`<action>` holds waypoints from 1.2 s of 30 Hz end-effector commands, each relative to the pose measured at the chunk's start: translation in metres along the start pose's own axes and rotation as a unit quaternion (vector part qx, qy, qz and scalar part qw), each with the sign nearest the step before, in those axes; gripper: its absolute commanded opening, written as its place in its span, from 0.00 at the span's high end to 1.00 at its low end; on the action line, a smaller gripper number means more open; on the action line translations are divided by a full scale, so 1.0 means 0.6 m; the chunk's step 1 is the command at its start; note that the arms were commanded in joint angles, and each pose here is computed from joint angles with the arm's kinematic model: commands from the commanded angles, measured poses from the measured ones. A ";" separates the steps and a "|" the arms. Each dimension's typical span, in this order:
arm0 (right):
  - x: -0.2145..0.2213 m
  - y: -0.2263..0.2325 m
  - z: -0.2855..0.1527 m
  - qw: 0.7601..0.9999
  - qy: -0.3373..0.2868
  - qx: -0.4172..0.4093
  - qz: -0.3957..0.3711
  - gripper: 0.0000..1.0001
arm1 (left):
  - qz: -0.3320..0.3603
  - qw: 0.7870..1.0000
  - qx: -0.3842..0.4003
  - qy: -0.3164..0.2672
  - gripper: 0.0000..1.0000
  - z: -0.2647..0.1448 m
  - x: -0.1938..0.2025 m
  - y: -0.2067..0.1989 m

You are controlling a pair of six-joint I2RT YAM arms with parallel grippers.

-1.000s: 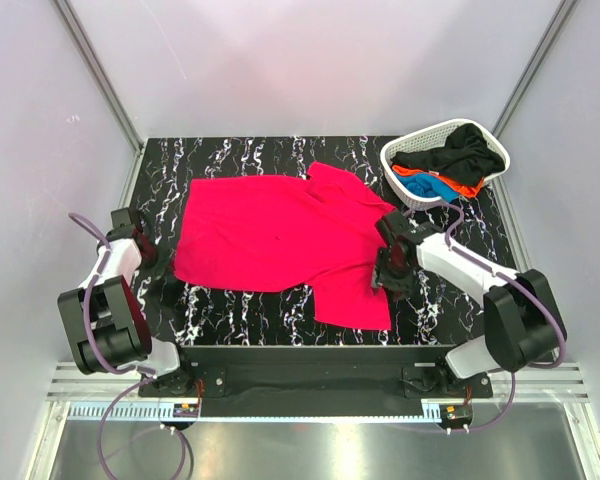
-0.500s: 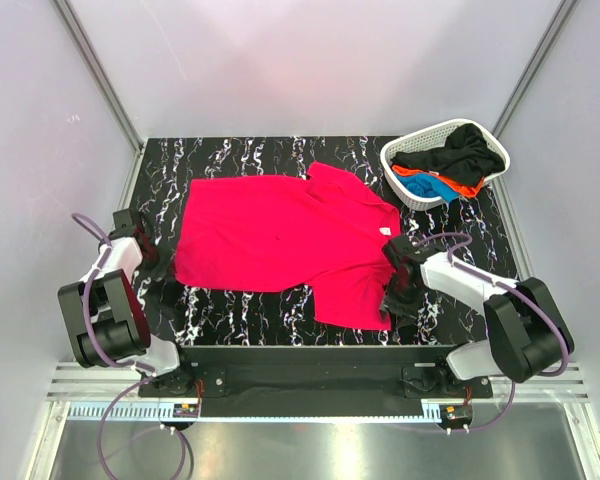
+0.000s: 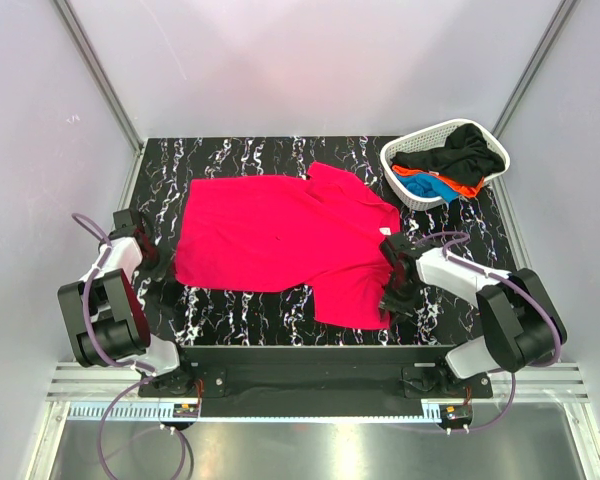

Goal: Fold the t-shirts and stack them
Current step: Flatten the tshirt out

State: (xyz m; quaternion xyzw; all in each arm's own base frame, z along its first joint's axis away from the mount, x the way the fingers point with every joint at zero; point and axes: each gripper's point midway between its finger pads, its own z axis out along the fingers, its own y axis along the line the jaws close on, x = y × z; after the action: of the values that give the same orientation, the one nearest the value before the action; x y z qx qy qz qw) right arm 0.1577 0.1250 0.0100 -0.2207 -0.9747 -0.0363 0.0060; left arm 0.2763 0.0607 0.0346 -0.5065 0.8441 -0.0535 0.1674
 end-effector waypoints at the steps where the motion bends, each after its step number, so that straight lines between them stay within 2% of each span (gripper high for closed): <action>1: -0.018 0.009 -0.009 1.000 -0.021 -0.002 0.017 0.72 | 0.009 1.000 0.011 -0.017 1.00 -0.006 -0.020 -0.015; 3: -0.018 0.010 -0.010 1.000 -0.023 -0.005 0.018 0.85 | 0.010 1.000 0.009 -0.014 1.00 -0.004 -0.018 -0.014; 6: -0.018 0.009 -0.011 0.999 -0.026 -0.007 0.020 0.93 | 0.010 1.000 0.010 -0.016 1.00 -0.005 -0.019 -0.015; 7: -0.020 0.011 -0.012 0.999 -0.029 -0.010 0.018 1.00 | 0.011 1.000 0.011 -0.017 1.00 -0.006 -0.020 -0.014; 9: -0.025 0.017 -0.020 0.999 -0.037 -0.019 0.010 1.00 | 0.014 1.000 0.014 -0.016 1.00 -0.010 -0.017 -0.014; 12: -0.057 0.048 -0.062 0.995 -0.081 -0.054 -0.008 1.00 | 0.024 0.999 0.043 -0.013 1.00 -0.028 -0.014 -0.030; 14: -0.104 0.068 -0.111 0.987 -0.144 -0.063 -0.014 1.00 | 0.033 0.996 0.076 -0.021 1.00 -0.053 -0.017 -0.052; 18: -0.181 0.113 -0.225 0.967 -0.230 -0.094 -0.049 1.00 | 0.060 0.990 0.125 -0.031 1.00 -0.106 -0.026 -0.103; 19: -0.208 0.132 -0.276 0.958 -0.258 -0.112 -0.049 1.00 | 0.070 0.986 0.142 -0.051 1.00 -0.132 -0.044 -0.124; 21: -0.241 0.137 -0.330 0.946 -0.299 -0.113 -0.061 1.00 | 0.092 0.980 0.159 -0.072 1.00 -0.169 -0.057 -0.151; 22: -0.265 0.146 -0.383 0.935 -0.327 -0.127 -0.057 1.00 | 0.110 0.972 0.182 -0.103 1.00 -0.211 -0.081 -0.179; 24: -0.291 0.146 -0.440 0.920 -0.365 -0.132 -0.060 1.00 | 0.140 0.959 0.208 -0.129 1.00 -0.262 -0.090 -0.211; 25: -0.305 0.154 -0.497 0.904 -0.396 -0.152 -0.057 1.00 | 0.166 0.943 0.236 -0.165 1.00 -0.315 -0.110 -0.241; 26: -0.316 0.147 -0.528 0.894 -0.419 -0.152 -0.051 1.00 | 0.184 0.935 0.246 -0.178 1.00 -0.341 -0.109 -0.255; 27: -0.322 0.148 -0.585 0.873 -0.455 -0.167 -0.054 1.00 | 0.206 0.915 0.269 -0.220 1.00 -0.401 -0.123 -0.275; 30: -0.326 0.134 -0.667 0.838 -0.514 -0.173 -0.058 1.00 | 0.236 0.881 0.291 -0.289 1.00 -0.495 -0.143 -0.294; 31: -0.320 0.130 -0.719 0.814 -0.545 -0.194 -0.055 1.00 | 0.259 0.851 0.313 -0.333 1.00 -0.567 -0.145 -0.307; 32: -0.316 0.127 -0.744 0.800 -0.561 -0.204 -0.054 1.00 | 0.267 0.837 0.319 -0.357 1.00 -0.601 -0.146 -0.310; 34: -0.292 0.112 -0.820 0.755 -0.608 -0.241 -0.050 1.00 | 0.283 0.793 0.349 -0.412 1.00 -0.702 -0.136 -0.313; 36: -0.266 0.098 -0.869 0.719 -0.639 -0.268 -0.056 1.00 | 0.284 0.767 0.369 -0.441 1.00 -0.761 -0.126 -0.305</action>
State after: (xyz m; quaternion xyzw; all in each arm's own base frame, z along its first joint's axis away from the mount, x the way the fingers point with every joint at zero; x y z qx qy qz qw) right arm 0.3557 0.0903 0.4568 -0.1424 -0.7850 -0.1394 -0.5866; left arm 0.3483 0.0006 0.4642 -0.1553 0.7521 -0.1211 0.6289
